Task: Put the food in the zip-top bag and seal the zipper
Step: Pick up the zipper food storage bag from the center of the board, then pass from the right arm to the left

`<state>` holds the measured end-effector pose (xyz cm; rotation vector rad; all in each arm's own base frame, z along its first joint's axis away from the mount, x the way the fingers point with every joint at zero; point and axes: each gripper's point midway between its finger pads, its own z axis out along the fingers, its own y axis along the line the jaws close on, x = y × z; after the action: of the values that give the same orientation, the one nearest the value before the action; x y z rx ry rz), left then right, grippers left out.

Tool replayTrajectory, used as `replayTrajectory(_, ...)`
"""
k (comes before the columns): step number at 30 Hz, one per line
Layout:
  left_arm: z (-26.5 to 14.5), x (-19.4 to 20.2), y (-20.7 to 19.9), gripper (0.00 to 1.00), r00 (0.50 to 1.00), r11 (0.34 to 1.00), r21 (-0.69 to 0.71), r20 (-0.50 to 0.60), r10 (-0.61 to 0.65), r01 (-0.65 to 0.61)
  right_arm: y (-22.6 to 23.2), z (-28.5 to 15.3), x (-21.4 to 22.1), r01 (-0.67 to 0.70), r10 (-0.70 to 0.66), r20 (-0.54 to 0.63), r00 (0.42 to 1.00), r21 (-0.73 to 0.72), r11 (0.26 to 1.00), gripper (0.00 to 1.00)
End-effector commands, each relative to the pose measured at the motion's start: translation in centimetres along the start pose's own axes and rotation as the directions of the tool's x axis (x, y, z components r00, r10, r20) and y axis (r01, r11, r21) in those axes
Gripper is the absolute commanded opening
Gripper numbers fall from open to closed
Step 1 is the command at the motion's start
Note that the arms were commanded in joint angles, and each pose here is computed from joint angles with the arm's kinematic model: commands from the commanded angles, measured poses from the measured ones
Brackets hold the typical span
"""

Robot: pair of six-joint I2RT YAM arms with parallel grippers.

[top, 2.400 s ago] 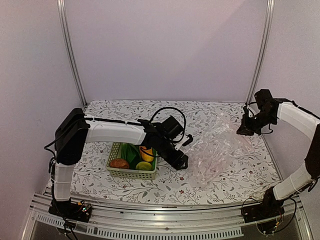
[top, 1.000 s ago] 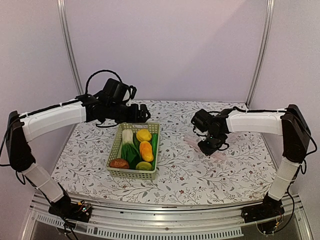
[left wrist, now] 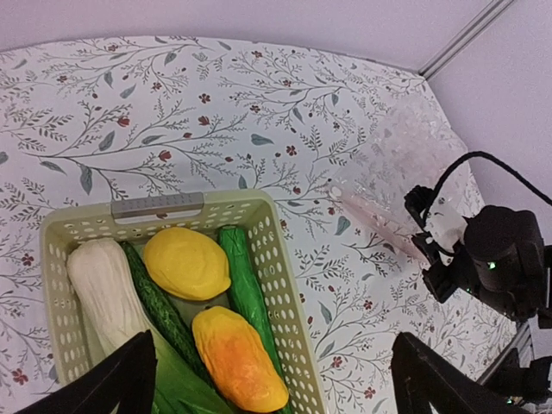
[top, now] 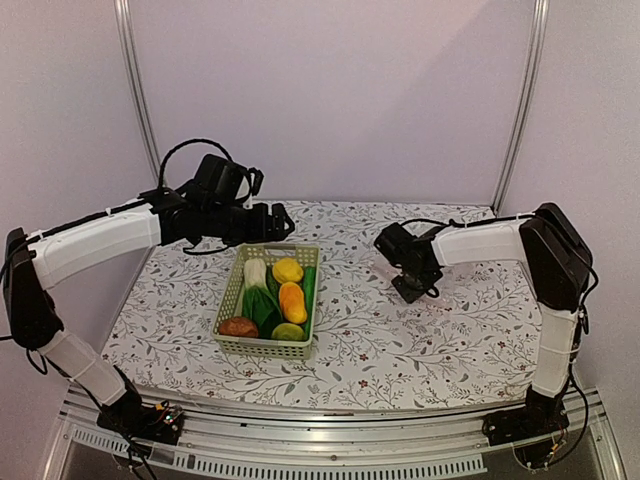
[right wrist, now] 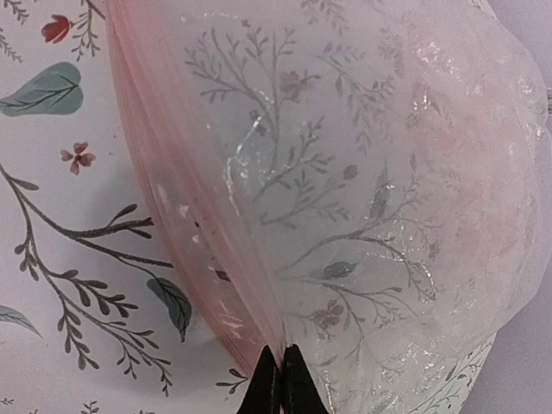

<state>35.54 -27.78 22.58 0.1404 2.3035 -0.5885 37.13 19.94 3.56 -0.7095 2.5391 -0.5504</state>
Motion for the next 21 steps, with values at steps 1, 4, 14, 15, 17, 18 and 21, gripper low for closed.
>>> replayTrajectory(1,-0.2,-0.8,-0.1,0.94,0.999,0.999,0.014,0.007,-0.043,0.043,-3.0,-3.5,-3.9,-0.102,0.099,0.131,0.986,0.013,0.995,0.00)
replayTrajectory(4,0.7,-0.4,-0.3,0.94,0.999,0.999,0.021,-0.002,-0.042,0.042,-4.6,-6.9,-5.4,-0.156,0.158,0.174,0.972,-0.024,0.987,0.00)
replayTrajectory(14,3.8,0.4,-5.2,0.94,1.000,0.984,0.177,-0.030,0.007,-0.001,-1.4,-14.1,-8.5,-0.271,0.363,0.176,0.915,-0.396,0.877,0.00)
replayTrajectory(15,4.2,0.4,-6.0,0.94,0.999,0.980,0.198,-0.035,0.009,-0.002,-0.9,-14.3,-8.7,-0.273,0.369,0.173,0.913,-0.412,0.869,0.00)
replayTrajectory(17,5.0,0.6,-7.6,0.94,0.999,0.971,0.239,-0.052,0.015,-0.002,0.1,-14.6,-9.2,-0.269,0.375,0.172,0.911,-0.441,0.856,0.00)
replayTrajectory(18,5.8,1.0,-8.1,0.94,0.998,0.969,0.248,-0.066,0.014,0.003,0.7,-14.6,-9.5,-0.270,0.379,0.165,0.911,-0.458,0.847,0.00)
replayTrajectory(21,7.4,1.3,-9.6,0.94,0.996,0.961,0.274,-0.085,-0.017,0.040,1.7,-15.1,-10.1,-0.271,0.398,0.156,0.904,-0.509,0.817,0.00)
